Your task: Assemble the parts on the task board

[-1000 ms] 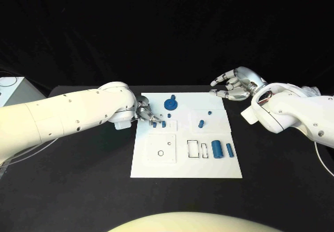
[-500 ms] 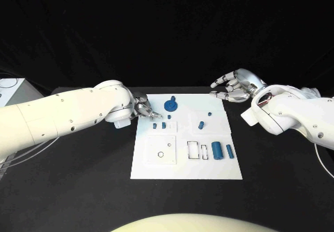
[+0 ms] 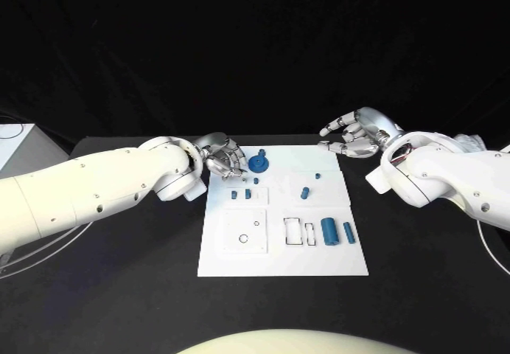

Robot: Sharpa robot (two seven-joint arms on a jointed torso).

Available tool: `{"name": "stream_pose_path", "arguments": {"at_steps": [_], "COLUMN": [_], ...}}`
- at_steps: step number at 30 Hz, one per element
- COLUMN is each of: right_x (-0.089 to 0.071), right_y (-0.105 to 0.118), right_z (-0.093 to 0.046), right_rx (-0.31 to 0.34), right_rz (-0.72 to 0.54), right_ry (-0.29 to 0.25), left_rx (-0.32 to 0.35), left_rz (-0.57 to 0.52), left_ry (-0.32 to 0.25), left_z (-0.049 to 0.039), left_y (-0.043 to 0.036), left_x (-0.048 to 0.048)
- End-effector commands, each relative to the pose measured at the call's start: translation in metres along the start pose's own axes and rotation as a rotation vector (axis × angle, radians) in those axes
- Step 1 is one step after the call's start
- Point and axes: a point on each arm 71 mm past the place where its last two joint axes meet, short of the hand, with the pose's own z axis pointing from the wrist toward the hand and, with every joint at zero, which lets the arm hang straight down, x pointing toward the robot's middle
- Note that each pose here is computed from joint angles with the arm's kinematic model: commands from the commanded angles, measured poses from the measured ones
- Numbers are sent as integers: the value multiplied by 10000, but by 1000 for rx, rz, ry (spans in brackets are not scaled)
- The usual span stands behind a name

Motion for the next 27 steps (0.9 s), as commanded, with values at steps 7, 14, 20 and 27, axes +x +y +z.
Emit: {"name": "stream_pose_path", "arguments": {"at_steps": [7, 14, 20, 27], "right_x": [-2, 21, 32, 33], "right_y": [10, 10, 15, 15], "right_z": [2, 2, 1, -2], "right_rx": [-19, -21, -27, -29], "right_rz": [4, 5, -3, -6], "right_ry": [-10, -4, -1, -1], "left_rx": [291, 279, 243, 192], "left_rz": [201, 321, 390, 449], "left_ry": [-103, -50, -3, 26], "left_z": [37, 149, 225, 289], "left_y": [-192, -175, -161, -148], "left_x": [163, 298, 355, 385]}}
